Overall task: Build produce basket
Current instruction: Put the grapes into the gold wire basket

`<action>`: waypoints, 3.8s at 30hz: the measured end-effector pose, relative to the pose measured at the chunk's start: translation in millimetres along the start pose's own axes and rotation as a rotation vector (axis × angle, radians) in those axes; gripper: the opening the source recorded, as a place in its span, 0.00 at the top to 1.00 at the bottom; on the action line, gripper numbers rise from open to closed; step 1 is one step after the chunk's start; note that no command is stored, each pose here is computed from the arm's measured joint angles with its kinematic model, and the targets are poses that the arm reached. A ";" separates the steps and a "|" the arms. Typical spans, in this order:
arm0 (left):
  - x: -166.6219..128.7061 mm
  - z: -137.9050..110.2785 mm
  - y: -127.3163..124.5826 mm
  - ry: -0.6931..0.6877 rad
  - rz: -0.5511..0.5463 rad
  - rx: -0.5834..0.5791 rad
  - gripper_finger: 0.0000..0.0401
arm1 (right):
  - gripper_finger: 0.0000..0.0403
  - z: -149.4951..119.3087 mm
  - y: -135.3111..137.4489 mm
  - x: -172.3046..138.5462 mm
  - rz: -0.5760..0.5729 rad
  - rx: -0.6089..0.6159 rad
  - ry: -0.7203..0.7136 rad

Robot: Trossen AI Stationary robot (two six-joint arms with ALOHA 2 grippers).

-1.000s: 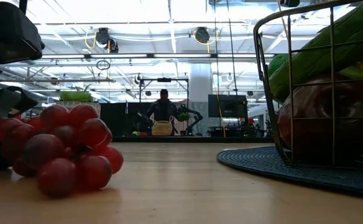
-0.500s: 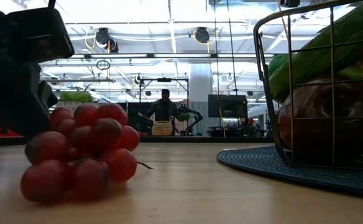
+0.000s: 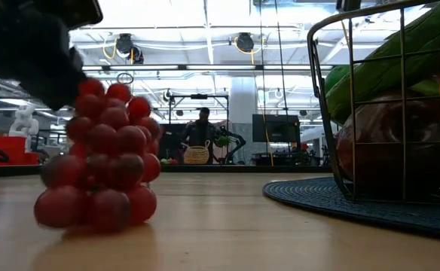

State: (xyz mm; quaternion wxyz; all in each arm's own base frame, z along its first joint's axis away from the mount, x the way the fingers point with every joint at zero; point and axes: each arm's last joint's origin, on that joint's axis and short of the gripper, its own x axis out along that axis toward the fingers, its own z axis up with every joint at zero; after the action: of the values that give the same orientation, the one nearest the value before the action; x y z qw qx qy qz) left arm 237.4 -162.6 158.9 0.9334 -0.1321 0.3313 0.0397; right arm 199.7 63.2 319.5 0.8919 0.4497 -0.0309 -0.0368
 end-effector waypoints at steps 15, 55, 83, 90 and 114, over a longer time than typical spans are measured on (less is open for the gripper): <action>-13.8 36.0 11.7 -0.083 -0.035 0.035 1.00 | 0.69 -30.9 3.2 95.2 -0.124 -0.118 0.416; -42.4 170.2 37.2 -0.287 -0.038 0.038 1.00 | 0.79 -32.1 0.7 121.4 -0.123 -0.636 0.384; -43.8 173.6 34.7 -0.313 -0.077 0.033 1.00 | 0.96 -33.9 -3.4 119.9 -0.147 -0.735 0.414; -44.4 176.5 34.9 -0.340 -0.087 0.017 0.96 | 0.99 -33.2 -1.8 120.2 -0.136 -0.703 0.406; -109.3 169.2 70.5 -0.229 0.025 -0.128 0.61 | 1.00 25.7 45.1 63.0 0.019 -0.375 0.261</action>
State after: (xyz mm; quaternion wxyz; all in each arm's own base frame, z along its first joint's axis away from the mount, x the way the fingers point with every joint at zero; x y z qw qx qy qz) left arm 244.0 -47.2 338.3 0.9541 -0.1819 0.2212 0.0872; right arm 261.9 63.5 372.4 0.9567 0.2765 0.0877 0.0250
